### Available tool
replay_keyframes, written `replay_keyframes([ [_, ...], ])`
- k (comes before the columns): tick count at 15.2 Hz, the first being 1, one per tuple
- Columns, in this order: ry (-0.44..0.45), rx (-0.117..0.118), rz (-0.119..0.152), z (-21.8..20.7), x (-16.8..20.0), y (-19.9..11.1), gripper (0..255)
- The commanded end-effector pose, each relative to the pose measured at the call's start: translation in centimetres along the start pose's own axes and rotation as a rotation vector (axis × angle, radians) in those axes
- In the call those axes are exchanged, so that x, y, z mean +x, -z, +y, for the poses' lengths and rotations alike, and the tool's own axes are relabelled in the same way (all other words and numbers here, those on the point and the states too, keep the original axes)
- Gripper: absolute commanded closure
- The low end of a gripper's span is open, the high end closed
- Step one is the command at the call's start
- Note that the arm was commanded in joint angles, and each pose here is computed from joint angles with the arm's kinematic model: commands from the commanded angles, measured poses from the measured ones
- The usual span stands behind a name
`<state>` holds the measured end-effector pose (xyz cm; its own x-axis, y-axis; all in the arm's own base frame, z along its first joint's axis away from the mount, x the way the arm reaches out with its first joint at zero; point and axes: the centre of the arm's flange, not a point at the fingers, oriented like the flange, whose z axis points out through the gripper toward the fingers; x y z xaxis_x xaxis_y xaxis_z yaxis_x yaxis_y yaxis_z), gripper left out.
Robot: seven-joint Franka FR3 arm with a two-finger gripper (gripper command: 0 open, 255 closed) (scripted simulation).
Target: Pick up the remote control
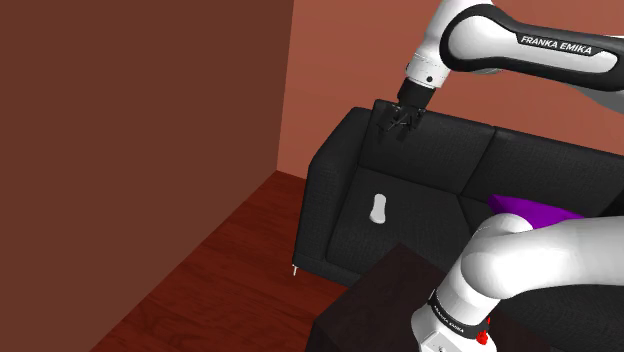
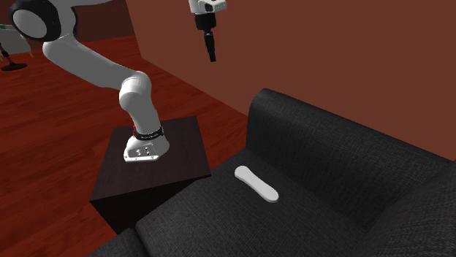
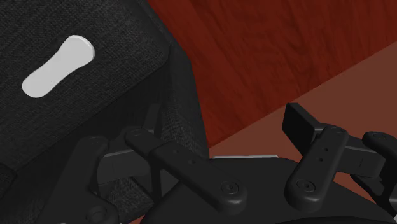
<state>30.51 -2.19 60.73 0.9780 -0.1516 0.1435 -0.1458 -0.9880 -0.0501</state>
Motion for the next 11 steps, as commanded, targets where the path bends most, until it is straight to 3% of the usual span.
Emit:
replay_keyframes([
  [1,0.0,0.0,0.0,0.0,0.0,0.0,0],
  [11,-0.21,-0.025,-0.026,6.8,5.7,-9.8,0],
])
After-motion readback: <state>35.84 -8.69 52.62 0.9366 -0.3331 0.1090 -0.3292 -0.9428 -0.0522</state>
